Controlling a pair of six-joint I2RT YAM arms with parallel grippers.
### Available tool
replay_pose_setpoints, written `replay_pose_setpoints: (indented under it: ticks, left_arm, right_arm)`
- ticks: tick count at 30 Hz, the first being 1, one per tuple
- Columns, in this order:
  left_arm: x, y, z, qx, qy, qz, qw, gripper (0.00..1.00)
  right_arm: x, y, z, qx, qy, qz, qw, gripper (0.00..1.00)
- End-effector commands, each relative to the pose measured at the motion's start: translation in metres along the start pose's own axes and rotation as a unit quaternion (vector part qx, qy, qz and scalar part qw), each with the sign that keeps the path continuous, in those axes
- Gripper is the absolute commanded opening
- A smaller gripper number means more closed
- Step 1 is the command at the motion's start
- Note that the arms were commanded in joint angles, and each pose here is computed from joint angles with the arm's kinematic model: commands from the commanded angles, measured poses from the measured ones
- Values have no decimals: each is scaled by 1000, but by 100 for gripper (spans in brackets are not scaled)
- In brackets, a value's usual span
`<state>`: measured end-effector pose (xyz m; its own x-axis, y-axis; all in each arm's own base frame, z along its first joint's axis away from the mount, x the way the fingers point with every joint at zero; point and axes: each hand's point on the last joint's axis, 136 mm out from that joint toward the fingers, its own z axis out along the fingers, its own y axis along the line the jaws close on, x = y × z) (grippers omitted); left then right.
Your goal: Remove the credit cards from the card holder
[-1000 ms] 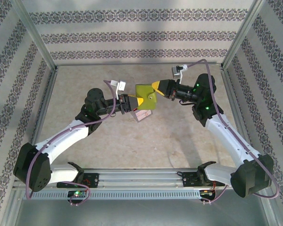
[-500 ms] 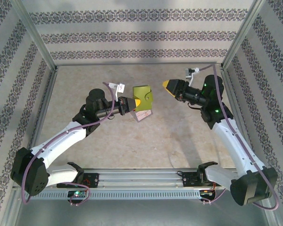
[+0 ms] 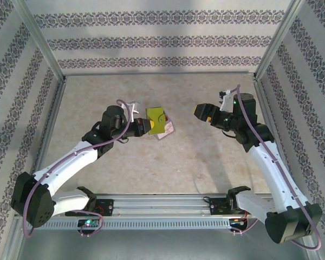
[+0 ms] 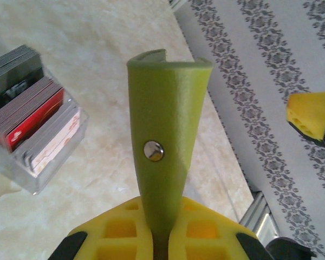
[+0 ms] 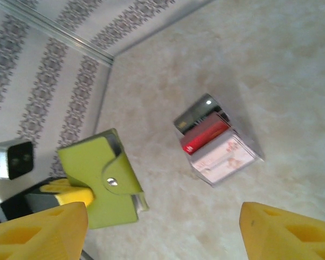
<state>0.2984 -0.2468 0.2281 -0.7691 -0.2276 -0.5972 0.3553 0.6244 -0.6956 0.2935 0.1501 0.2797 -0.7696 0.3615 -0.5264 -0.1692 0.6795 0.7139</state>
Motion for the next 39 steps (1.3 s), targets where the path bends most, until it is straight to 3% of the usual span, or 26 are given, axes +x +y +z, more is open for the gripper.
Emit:
replay_pose_setpoints:
  ticks: [1,10,23,39]
  left_arm:
    - [15,11,-2,-40,3,-11,999,0]
    - [53,30,25,-81,37,-20,996,0]
    - [85,38,56,-88,59,-71,992,0]
    - [94,32,70,-74,80,-70,992,0]
  right_arm:
    - [12,-15,-6,62,16,-26,998,74]
    - [64,-33,25,92,106,-13,990,67]
    - [131,-19,88,42,197,14,979,62]
    - [158,-32,130,62,238,24,969,52]
